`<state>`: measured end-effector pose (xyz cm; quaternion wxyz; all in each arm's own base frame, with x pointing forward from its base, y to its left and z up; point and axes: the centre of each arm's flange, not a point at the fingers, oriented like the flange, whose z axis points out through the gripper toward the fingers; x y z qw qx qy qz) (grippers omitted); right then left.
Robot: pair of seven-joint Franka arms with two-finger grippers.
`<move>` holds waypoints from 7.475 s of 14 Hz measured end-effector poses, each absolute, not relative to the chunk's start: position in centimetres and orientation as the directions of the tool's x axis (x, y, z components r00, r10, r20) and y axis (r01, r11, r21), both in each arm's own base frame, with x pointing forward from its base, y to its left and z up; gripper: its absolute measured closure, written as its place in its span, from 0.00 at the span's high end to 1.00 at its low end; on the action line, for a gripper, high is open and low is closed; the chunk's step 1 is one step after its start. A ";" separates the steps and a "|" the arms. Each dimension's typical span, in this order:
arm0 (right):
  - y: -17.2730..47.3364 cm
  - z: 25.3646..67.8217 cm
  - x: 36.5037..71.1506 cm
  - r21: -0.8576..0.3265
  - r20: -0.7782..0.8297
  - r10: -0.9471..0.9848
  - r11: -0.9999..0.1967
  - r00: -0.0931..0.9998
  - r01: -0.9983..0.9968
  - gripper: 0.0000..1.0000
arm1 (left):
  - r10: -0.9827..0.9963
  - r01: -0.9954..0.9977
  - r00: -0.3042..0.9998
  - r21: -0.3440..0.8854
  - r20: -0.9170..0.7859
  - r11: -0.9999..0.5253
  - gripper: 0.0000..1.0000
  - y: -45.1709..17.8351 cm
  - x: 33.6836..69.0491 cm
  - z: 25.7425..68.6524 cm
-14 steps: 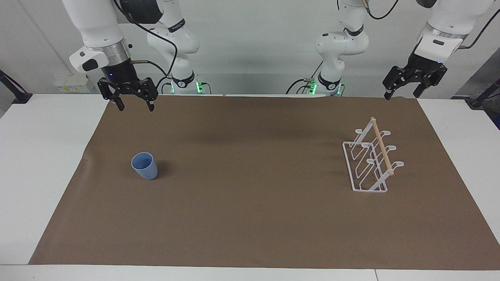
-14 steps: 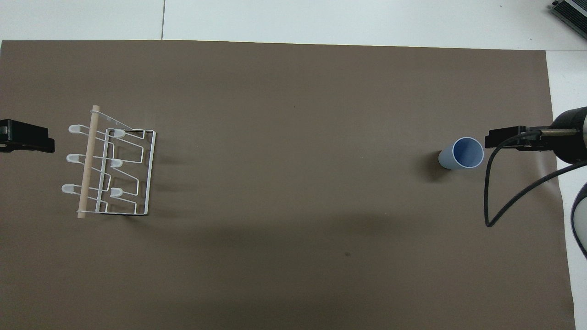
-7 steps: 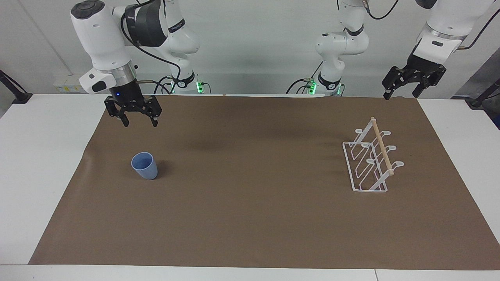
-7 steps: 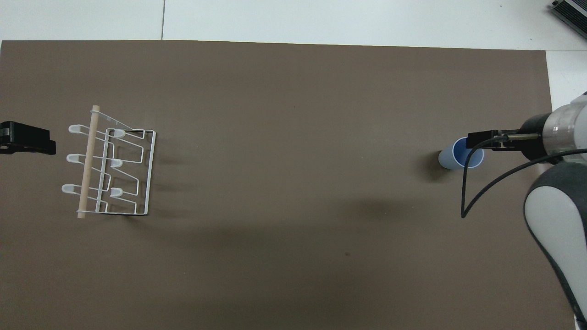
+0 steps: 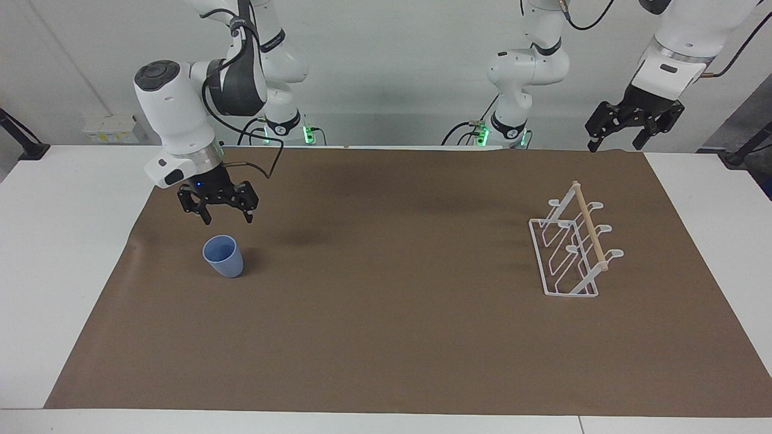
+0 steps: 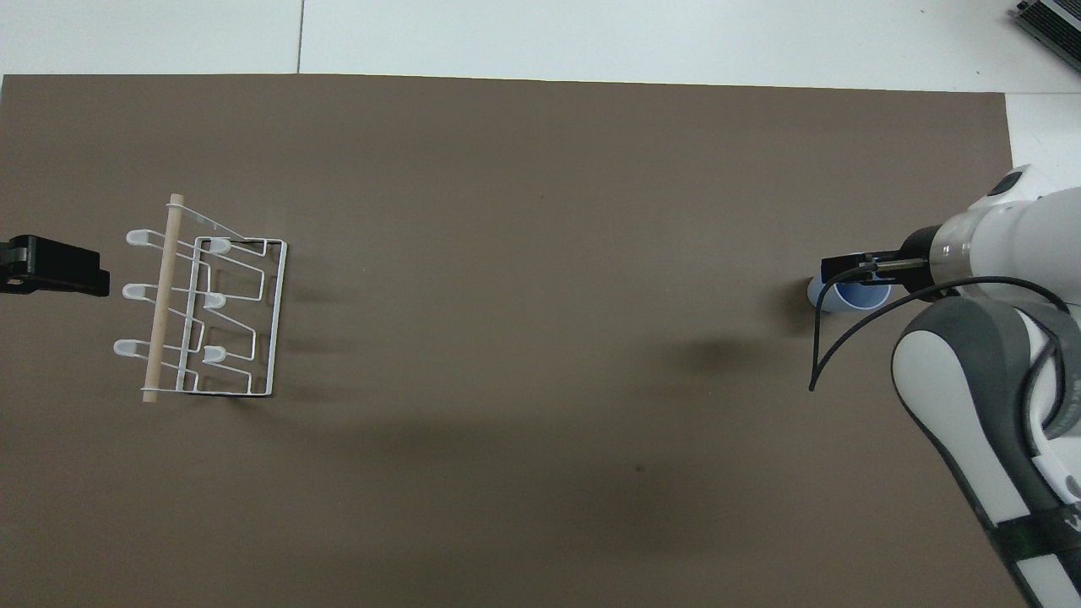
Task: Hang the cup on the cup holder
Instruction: 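Move the right gripper down over the light blue cup rim, then close the right gripper on the blue cup rim, then lift and tip the blue cup sideways with the right gripper, then carry the cup toward the rack while the left gripper reaches forward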
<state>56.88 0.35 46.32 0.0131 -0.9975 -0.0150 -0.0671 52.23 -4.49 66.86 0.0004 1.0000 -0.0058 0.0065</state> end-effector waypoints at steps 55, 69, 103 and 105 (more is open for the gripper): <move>-1.6 37.4 56.1 -0.009 0.080 0.087 -0.996 0.993 0.088 0.06 | -0.038 -0.038 0.998 -0.001 0.045 -0.999 1.00 -4.5 51.8 67.4; 1.1 63.2 53.9 -0.093 -0.020 0.118 -0.989 0.993 0.116 0.06 | -0.037 -0.037 0.998 -0.001 0.045 -0.999 1.00 -4.5 51.9 67.3; 31.5 61.6 54.7 -0.425 -0.634 -0.735 0.071 0.241 -0.903 0.05 | -0.121 -0.120 0.992 -0.003 0.035 -0.993 1.00 -6.3 51.7 66.9; 33.3 60.6 54.4 -0.412 -0.646 -0.728 0.081 0.228 -0.908 0.05 | -0.197 -0.197 0.980 -0.005 0.034 -0.980 1.00 -7.7 51.4 66.8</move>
